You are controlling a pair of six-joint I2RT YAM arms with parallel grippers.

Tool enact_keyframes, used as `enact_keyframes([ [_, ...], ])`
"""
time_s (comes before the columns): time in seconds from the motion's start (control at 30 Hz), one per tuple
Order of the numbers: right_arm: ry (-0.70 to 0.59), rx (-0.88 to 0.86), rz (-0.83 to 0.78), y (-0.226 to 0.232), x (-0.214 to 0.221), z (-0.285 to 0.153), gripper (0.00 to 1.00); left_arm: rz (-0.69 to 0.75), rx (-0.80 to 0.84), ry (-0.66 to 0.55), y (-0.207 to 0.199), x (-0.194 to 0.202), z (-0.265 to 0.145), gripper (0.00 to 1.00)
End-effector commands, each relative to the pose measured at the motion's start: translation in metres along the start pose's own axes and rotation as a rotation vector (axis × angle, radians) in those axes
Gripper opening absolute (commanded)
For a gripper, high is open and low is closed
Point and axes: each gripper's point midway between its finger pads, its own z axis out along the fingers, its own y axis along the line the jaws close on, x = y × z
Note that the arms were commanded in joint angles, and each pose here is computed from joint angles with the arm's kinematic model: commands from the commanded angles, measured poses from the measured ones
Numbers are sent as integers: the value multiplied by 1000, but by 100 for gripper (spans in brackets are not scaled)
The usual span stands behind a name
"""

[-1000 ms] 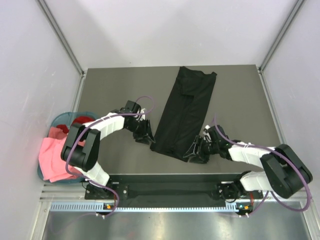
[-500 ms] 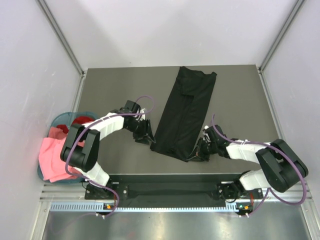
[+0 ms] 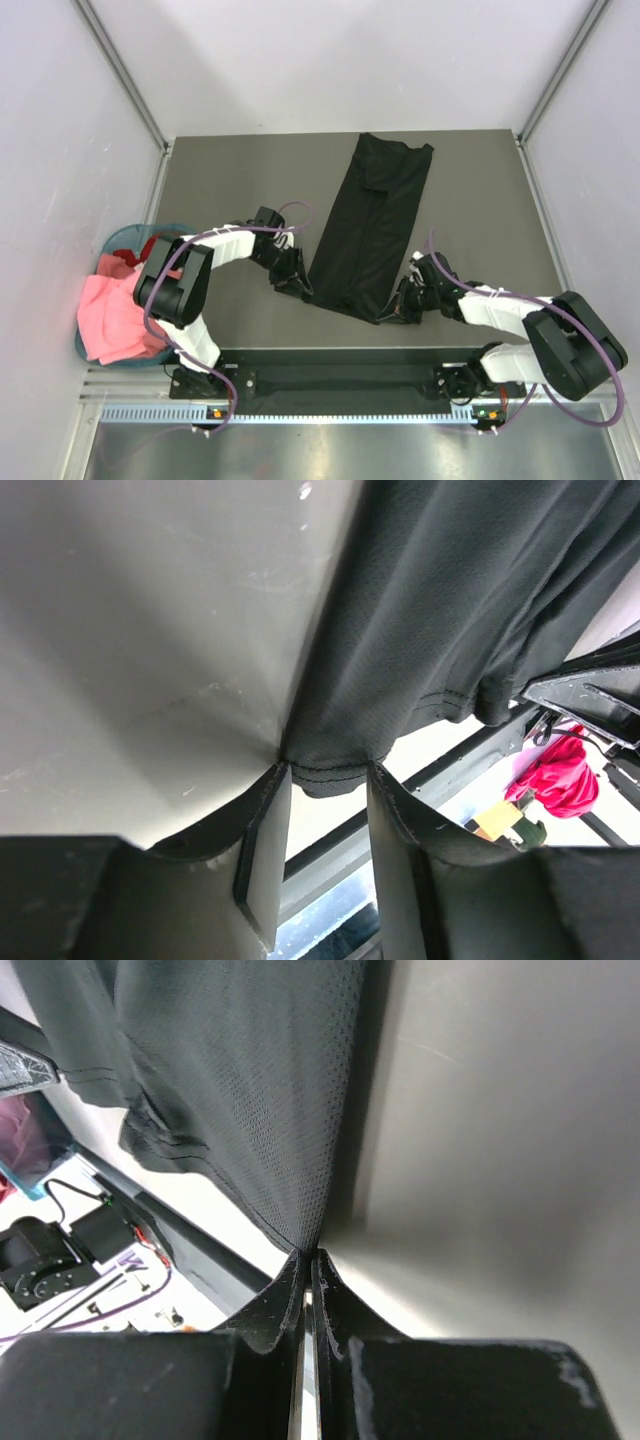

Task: Fold and stack the t-shirts
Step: Fold the tshirt

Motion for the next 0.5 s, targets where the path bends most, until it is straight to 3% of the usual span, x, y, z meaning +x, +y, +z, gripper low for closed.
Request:
enact_keyframes([
  [0.0, 3, -16, -40, 4, 2, 0, 0, -13, 19, 15, 1, 3, 3, 40],
  [0.13, 3, -21, -46, 5, 2, -1, 0, -17, -58, 2, 11, 4, -3, 38],
  [0.23, -2, -23, -50, 5, 2, -2, 0, 8, -120, -24, 18, 4, -12, 43],
  [0.47, 9, -21, -47, 2, 5, -1, 0, -16, -37, 3, 11, 9, -1, 45],
])
